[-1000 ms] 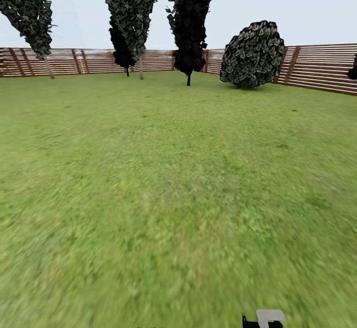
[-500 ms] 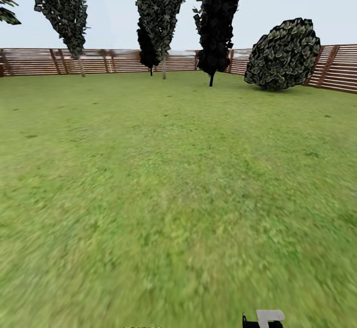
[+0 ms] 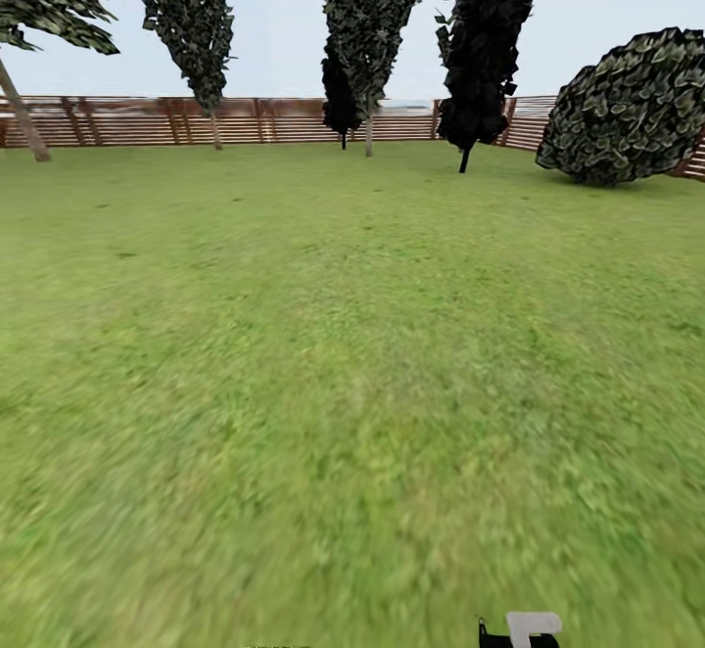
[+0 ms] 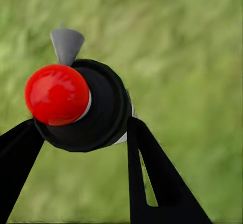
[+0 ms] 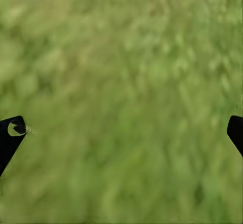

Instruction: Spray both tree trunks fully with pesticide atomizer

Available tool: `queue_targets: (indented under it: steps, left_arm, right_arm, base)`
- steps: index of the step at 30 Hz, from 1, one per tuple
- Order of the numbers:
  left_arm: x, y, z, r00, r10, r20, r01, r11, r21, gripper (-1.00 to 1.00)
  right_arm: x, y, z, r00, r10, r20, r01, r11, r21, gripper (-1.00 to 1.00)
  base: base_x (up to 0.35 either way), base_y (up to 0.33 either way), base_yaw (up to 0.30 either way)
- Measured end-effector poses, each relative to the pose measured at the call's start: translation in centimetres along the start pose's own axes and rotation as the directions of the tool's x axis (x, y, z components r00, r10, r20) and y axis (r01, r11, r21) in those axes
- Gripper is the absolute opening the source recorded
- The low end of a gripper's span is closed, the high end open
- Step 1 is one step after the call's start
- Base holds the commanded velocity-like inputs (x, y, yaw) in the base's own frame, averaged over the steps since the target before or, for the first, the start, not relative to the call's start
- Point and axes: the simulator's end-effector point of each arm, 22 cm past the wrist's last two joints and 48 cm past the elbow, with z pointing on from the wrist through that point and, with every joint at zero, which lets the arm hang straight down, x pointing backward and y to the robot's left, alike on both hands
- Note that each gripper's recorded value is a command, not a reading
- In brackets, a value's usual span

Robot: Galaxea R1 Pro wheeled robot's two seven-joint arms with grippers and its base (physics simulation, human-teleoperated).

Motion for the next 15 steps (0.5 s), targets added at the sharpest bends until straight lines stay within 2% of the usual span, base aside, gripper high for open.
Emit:
queue_targets:
  steps: [15]
  left_arm:
    - [0.07,-0.02,-0.01,1.0,0.0,-0.002,0.0,1.0,0.0,-1.0]
  right_arm:
    - [0.0,0.0,0.0,1.0,0.0,0.0,0.0,1.0,0.0,1.0]
  base:
    - [0.0,0.0,0.285]
